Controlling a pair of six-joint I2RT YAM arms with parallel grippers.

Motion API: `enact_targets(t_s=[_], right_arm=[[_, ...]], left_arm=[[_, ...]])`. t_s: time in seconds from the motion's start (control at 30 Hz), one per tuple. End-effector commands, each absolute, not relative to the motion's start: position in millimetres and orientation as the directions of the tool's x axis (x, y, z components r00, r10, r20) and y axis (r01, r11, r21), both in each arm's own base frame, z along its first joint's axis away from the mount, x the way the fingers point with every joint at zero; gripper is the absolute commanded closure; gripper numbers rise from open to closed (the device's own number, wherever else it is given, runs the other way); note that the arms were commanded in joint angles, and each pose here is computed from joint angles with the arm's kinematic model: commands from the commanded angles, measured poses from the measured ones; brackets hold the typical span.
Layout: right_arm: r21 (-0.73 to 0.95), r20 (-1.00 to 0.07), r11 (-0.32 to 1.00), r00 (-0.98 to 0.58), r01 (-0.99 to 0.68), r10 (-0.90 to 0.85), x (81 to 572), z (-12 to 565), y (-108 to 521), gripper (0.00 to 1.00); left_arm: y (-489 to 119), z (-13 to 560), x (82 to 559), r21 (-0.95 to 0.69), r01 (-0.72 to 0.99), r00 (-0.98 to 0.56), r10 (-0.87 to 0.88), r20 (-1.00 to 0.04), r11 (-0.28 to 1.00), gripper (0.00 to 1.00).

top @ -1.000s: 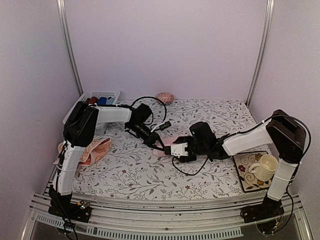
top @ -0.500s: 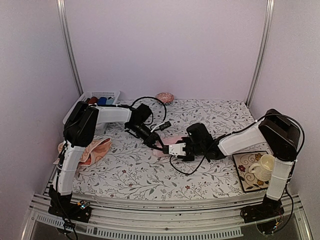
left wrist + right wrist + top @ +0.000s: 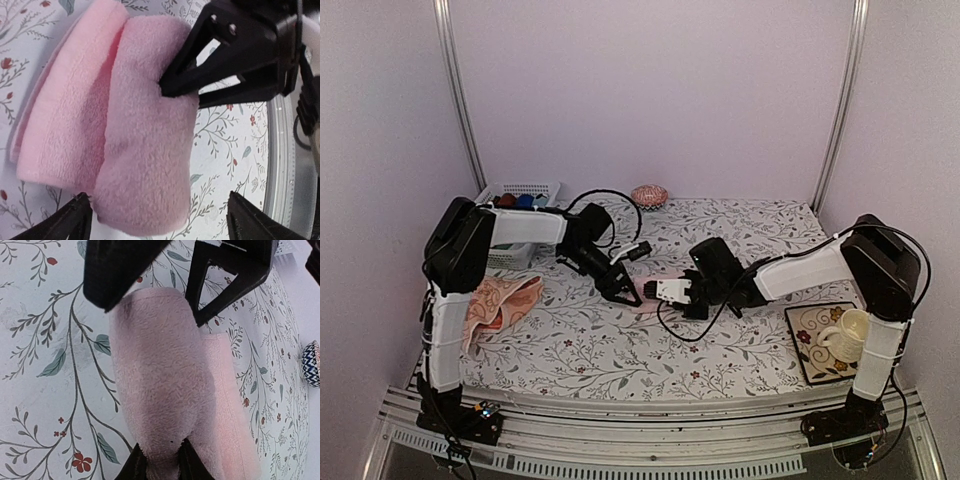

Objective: Roll the towels
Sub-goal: Roll the towel at the center of the board.

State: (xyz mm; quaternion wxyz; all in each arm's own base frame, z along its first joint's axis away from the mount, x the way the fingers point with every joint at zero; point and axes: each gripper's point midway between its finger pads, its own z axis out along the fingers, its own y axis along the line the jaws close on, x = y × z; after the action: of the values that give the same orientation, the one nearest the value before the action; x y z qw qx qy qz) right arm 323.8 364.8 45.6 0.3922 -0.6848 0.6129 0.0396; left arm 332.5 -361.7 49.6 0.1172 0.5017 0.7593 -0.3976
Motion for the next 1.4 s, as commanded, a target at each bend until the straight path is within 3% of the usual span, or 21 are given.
enact_targets(t_s=[0.0,0.3,0.5,0.9,1.1,1.37], right_arm=[[-0.274,-0.544,0.055,0.108,-0.960,-0.832,301,18,352,0.79],[0.000,-0.584,0.060,-0.048,-0.998,-0.810,291,25,356,0.79],[0.164,-0.601,0.046,-0.137,-0.985,-0.787,286,37,364,0.79],[0.303,-0.597,0.030,-0.214,-0.952,-0.773,274,44,367,0.79],[0.262,-0.551,0.119,-0.250,-0.958,-0.796,298,29,360,0.78],[0.230,-0.571,0.152,-0.260,-0.961,-0.779,316,39,362,0.76]], left_arm=[[-348,78,345,-0.330,0.916,-0.396,0.635,-0.664,0.226,0.03],[-335,134,328,0.020,0.972,-0.117,0.558,-0.821,0.233,0.03],[-353,114,297,0.230,0.963,0.096,0.626,-0.774,0.138,0.03],[-394,76,285,0.329,0.943,0.203,0.710,-0.675,0.042,0.12],[-396,59,289,0.343,0.938,0.193,0.748,-0.635,0.049,0.16],[-395,63,273,0.327,0.945,0.227,0.714,-0.663,0.003,0.17]])
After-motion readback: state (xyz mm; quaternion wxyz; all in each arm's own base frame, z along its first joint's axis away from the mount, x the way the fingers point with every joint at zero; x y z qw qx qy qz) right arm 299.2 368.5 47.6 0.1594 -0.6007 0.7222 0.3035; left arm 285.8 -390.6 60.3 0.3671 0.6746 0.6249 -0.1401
